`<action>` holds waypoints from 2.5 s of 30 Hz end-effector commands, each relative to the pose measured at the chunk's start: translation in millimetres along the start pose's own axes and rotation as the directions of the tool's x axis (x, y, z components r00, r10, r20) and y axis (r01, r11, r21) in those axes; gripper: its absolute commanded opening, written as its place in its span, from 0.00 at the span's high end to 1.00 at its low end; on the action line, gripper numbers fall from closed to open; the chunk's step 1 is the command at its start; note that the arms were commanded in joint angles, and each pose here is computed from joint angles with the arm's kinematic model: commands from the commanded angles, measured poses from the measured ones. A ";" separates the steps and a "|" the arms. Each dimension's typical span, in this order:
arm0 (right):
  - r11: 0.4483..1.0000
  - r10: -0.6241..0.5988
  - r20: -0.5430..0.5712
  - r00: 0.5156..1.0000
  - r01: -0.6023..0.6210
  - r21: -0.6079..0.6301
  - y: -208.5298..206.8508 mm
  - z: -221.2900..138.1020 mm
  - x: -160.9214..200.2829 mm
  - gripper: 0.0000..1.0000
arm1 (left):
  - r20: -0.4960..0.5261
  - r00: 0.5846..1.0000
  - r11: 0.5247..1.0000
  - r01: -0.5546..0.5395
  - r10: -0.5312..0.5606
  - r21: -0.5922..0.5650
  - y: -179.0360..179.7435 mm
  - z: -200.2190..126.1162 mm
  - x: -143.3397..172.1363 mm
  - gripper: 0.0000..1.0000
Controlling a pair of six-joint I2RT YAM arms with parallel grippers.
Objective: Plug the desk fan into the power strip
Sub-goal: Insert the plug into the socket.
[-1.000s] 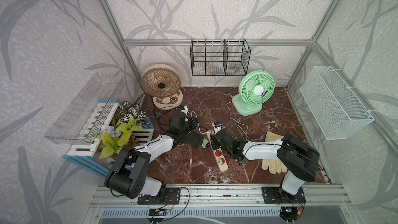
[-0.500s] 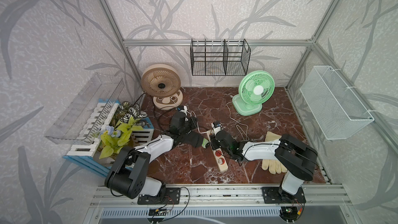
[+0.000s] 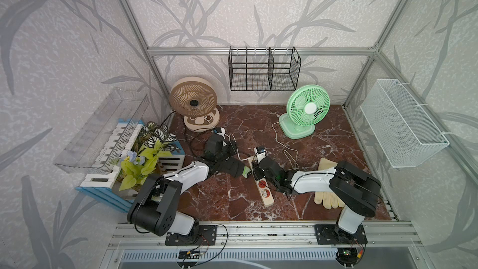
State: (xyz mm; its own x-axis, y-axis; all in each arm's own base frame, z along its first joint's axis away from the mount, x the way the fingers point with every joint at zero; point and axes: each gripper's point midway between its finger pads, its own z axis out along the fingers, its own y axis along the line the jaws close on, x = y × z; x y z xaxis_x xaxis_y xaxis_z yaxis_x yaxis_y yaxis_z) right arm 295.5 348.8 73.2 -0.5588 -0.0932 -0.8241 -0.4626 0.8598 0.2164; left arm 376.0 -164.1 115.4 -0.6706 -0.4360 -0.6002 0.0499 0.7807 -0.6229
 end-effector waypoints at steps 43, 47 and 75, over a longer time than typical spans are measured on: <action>1.000 -0.003 0.026 1.000 0.003 -0.008 -10.8 9.4 10.3 1.00 | -0.019 1.000 1.000 -0.014 0.014 -0.003 6.6 10.7 5.5 1.00; 1.000 -0.008 0.003 1.000 0.008 0.013 -16.4 10.4 18.9 1.00 | -0.022 1.000 1.000 -0.014 0.014 -0.002 6.7 11.5 6.4 1.00; 0.992 -0.033 -0.051 0.998 0.038 0.117 -40.2 12.0 40.9 1.00 | -0.023 1.000 1.000 -0.017 0.016 -0.004 7.4 12.3 6.5 1.00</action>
State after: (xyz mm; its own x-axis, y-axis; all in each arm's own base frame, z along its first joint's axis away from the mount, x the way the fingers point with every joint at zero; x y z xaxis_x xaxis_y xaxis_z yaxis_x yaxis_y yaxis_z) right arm 303.8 345.1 72.0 -0.5038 -0.0419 -0.8628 -0.4605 0.8581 0.2272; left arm 377.3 -166.7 100.9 -0.6916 -0.4262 -0.5830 0.0410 0.7828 -0.6209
